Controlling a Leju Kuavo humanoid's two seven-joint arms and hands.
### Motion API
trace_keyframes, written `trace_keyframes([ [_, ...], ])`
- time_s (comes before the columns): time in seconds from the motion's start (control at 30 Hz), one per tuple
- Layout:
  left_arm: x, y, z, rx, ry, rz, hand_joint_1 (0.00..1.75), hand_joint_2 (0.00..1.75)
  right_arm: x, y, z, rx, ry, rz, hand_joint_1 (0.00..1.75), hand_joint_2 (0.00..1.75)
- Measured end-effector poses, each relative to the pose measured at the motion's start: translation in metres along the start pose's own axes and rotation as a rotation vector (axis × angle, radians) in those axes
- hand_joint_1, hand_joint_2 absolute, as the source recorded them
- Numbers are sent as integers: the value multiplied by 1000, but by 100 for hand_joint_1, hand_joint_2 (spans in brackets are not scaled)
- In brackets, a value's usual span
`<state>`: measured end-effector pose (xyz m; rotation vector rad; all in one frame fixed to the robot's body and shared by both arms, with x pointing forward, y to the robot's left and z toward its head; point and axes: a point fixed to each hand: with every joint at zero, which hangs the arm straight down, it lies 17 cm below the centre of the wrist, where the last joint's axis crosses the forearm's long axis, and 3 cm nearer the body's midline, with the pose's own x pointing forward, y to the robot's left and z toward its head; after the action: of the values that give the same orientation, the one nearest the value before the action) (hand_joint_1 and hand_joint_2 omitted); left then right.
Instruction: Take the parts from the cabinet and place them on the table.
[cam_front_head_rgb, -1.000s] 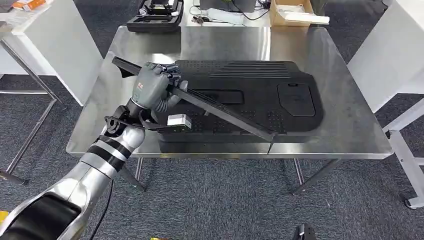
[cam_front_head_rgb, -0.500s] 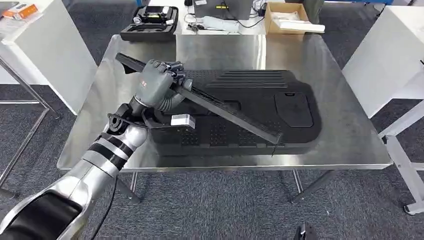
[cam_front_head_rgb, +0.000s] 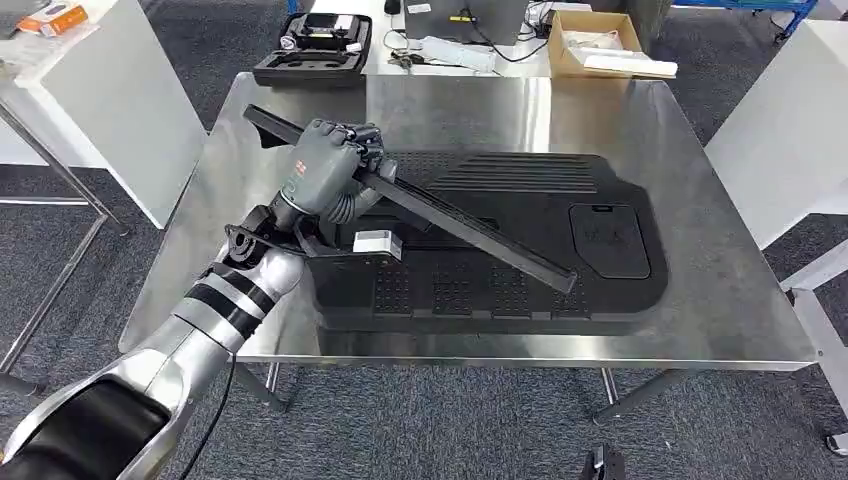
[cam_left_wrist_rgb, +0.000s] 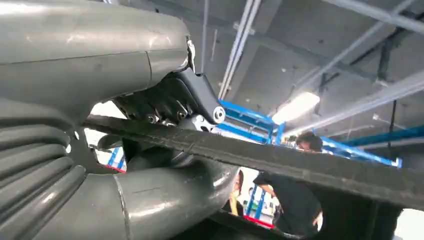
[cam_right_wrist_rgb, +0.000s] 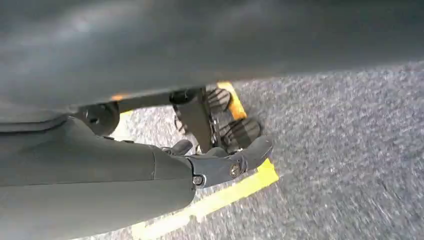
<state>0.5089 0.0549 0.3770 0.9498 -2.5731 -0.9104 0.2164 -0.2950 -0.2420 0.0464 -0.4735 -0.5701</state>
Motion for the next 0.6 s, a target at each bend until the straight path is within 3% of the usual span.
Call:
trace_keyframes([
  [0.6,7,-5,-7,-16,-21,2,175,175,-4,6,1,10,10,-1,0,0],
])
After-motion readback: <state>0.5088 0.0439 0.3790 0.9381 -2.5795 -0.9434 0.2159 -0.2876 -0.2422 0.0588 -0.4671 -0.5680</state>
